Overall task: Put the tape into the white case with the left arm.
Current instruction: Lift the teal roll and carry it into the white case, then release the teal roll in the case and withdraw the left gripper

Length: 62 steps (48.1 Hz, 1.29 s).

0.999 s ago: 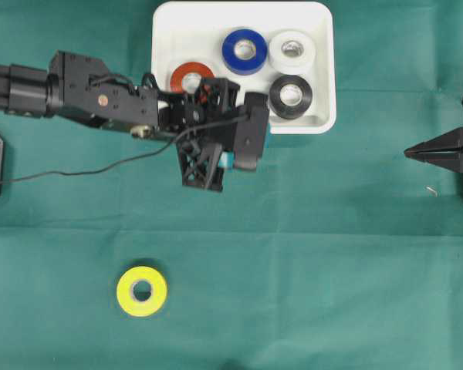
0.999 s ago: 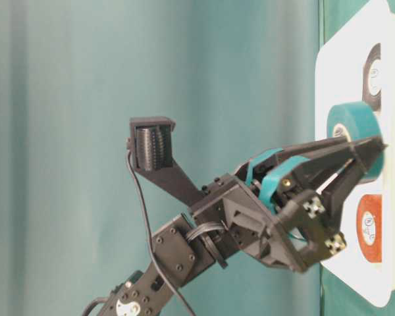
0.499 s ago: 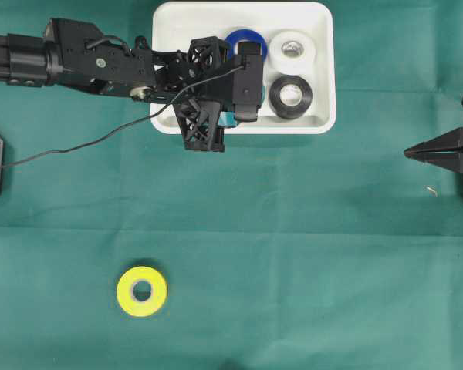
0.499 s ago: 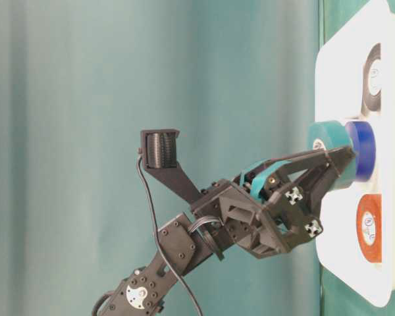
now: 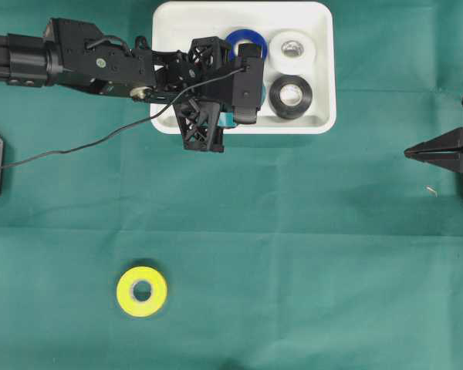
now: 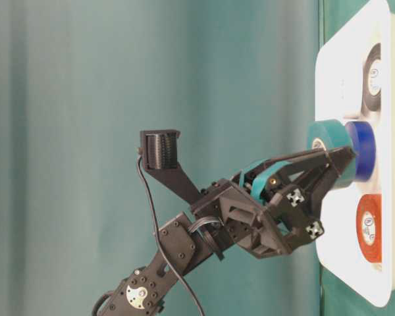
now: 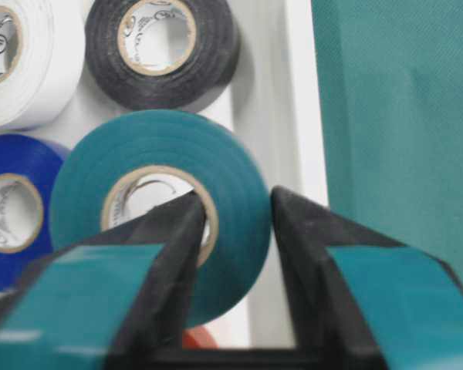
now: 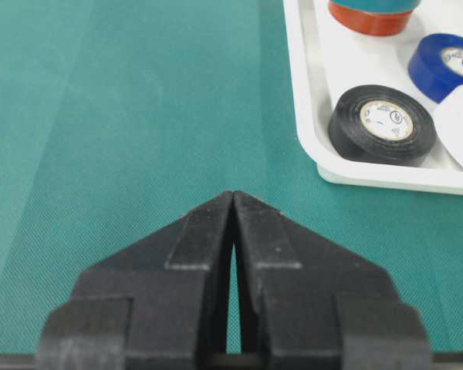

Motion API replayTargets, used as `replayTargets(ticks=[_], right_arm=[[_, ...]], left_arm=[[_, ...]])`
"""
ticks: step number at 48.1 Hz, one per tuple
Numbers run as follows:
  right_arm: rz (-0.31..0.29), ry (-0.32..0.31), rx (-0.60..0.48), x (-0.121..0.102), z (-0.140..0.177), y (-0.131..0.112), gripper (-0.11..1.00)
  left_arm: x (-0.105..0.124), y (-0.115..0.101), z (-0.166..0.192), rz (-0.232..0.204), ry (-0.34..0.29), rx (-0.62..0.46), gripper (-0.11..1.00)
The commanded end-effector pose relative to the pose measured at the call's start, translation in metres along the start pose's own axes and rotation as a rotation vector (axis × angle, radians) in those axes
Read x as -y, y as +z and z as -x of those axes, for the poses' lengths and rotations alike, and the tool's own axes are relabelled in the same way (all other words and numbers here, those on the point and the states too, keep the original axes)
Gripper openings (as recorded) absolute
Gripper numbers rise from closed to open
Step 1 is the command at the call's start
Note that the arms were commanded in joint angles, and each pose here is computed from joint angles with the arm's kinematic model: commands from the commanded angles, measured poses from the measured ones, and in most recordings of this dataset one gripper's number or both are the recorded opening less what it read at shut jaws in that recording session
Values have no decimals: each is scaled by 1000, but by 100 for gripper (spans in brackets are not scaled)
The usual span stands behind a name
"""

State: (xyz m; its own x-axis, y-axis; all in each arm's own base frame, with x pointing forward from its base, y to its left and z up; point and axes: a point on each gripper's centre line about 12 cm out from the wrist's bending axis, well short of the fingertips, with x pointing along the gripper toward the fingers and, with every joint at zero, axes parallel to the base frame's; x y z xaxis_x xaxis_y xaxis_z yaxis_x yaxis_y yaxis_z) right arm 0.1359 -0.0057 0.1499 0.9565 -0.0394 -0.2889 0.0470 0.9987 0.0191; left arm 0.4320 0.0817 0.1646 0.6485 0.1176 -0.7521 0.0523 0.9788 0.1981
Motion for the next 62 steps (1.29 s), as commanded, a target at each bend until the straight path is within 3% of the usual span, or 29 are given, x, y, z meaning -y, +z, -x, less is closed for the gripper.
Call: replayTargets(ticks=[1,8,12,28,45,62], right_arm=[[1,0,14,0,-1,5,-9],[0,-1,15,0,-1,5,-9],[1,0,14,0,-1,5,-9],[1,0,15,0,-1,5,-9],[1,0,15,0,-1,5,-9],[1,0,15,0,-1,5,-9]], left_arm=[[-3,8,3,-4,12,32,46],[-2,6,-2,-5,8,25,88],[-3,8,-1,-4,11,30,99],[2,15,13,-4,11,64,100],[37,8,49,-51,-29,121,100],[53,-16,92,-12,-21,262,100]])
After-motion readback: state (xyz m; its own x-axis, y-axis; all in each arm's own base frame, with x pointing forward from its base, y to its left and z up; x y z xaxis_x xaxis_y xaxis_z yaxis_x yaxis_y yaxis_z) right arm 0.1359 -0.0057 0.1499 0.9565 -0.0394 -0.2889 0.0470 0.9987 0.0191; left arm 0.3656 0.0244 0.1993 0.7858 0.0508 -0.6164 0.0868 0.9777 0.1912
